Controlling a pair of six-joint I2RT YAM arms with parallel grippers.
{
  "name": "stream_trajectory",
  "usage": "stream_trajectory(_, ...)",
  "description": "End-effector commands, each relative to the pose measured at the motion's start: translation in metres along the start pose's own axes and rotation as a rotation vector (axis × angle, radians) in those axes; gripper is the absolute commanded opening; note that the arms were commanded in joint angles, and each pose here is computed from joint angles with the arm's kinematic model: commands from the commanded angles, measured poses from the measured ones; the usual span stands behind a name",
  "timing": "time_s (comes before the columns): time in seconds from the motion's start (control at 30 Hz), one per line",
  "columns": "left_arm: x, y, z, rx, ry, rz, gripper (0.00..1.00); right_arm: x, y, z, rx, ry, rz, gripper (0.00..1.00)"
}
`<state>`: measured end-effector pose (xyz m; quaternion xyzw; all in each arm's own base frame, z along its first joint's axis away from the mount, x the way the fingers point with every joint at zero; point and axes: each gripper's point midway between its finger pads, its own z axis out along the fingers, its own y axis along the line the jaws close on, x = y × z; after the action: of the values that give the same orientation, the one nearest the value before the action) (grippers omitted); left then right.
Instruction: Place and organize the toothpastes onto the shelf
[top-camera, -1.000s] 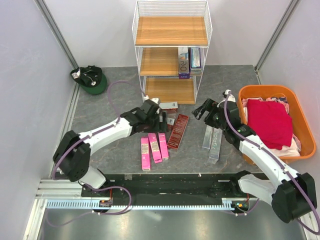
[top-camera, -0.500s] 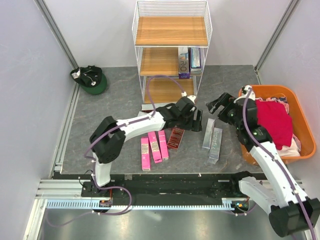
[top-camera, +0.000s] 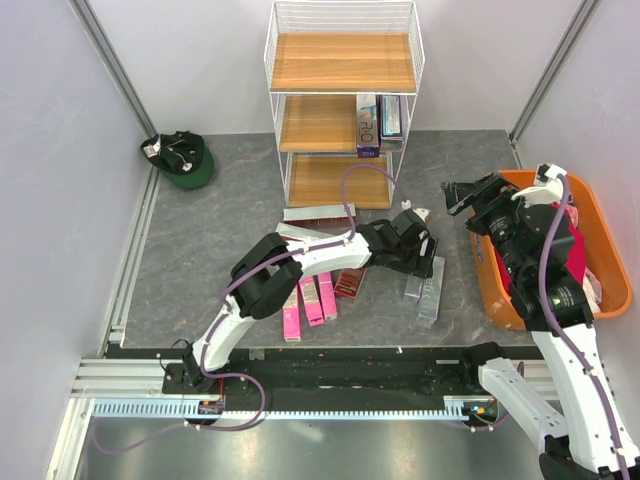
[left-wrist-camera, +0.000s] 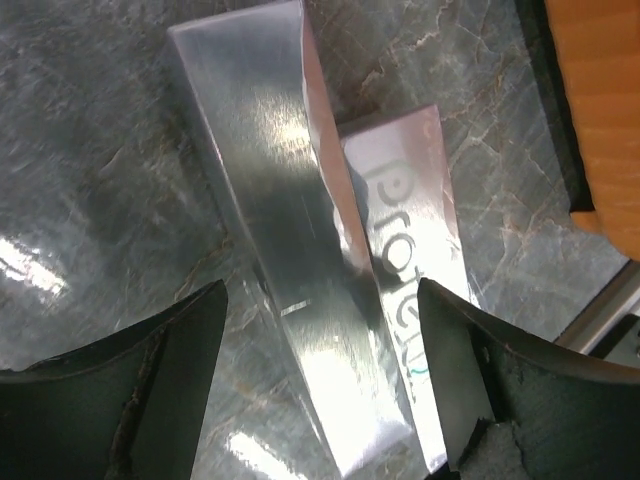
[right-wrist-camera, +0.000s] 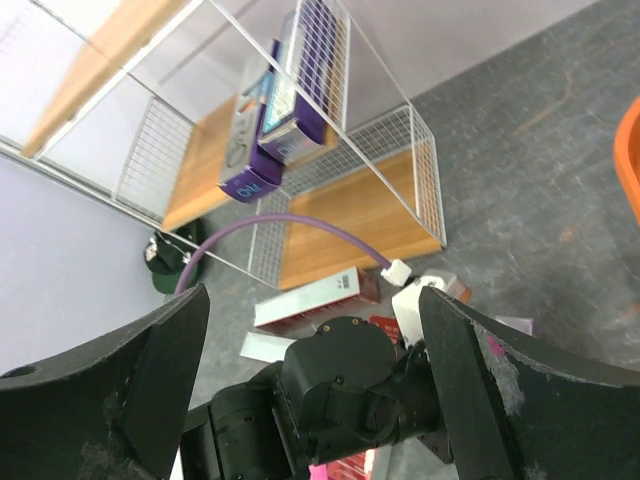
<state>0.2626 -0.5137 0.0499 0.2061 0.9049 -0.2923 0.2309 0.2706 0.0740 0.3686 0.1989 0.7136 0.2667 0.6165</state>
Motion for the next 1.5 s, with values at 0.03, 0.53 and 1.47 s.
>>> stream_trajectory(0.03,-0.019,-0.009,0.012,-0.003,-0.059,-0.027,0.77,0.006,-0.010,0.002,0.048,0.032,-0.031,0.93)
stream_trajectory(0.53,-0.030,0.017,-0.033,-0.086,-0.186,-0.065,0.38,0.021,-0.010,0.008,0.027,0.095,-0.047,0.93)
stream_trajectory(1.47,-0.088,0.079,-0.333,0.493,-0.851,-0.411,0.40,0.130,0.068,0.018,-0.449,0.441,0.143,0.95)
